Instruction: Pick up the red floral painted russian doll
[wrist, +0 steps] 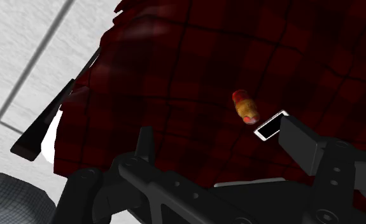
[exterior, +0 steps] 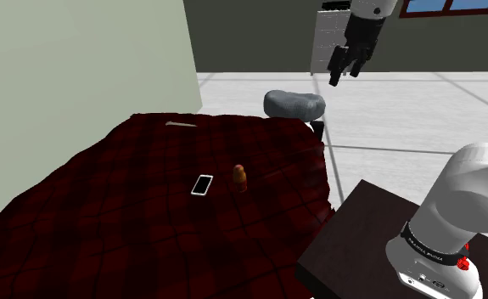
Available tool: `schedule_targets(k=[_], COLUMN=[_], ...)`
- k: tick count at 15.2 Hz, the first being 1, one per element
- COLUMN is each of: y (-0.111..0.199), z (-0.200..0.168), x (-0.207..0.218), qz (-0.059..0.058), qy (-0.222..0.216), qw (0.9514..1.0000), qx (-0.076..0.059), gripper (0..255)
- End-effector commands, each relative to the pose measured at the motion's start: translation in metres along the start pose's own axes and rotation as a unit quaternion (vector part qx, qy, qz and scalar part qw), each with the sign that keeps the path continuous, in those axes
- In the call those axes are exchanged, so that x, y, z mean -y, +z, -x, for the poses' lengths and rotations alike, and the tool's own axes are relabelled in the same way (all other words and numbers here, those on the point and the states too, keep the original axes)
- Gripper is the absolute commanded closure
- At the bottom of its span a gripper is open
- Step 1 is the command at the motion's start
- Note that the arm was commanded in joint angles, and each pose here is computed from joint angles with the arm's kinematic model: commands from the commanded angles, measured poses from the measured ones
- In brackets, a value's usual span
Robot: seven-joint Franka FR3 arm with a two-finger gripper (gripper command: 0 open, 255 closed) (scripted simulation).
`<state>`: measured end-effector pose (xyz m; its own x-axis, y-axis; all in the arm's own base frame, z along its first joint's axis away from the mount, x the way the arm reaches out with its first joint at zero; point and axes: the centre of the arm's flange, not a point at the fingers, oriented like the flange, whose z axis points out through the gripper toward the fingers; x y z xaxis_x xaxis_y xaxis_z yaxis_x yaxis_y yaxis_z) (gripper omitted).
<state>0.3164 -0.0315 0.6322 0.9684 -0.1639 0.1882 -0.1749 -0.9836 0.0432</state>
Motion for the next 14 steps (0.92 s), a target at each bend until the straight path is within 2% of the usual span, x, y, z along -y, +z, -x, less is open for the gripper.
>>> schedule_targets(k=[1, 14], y=[0.000, 0.132], z=[0.000, -0.101], x=[0.000, 0.070], qz=[0.000, 0.013], qy=[0.000, -0.034], qw=[1.0000, 0.9985], qx=[0.000, 0.042], gripper=[0, 0])
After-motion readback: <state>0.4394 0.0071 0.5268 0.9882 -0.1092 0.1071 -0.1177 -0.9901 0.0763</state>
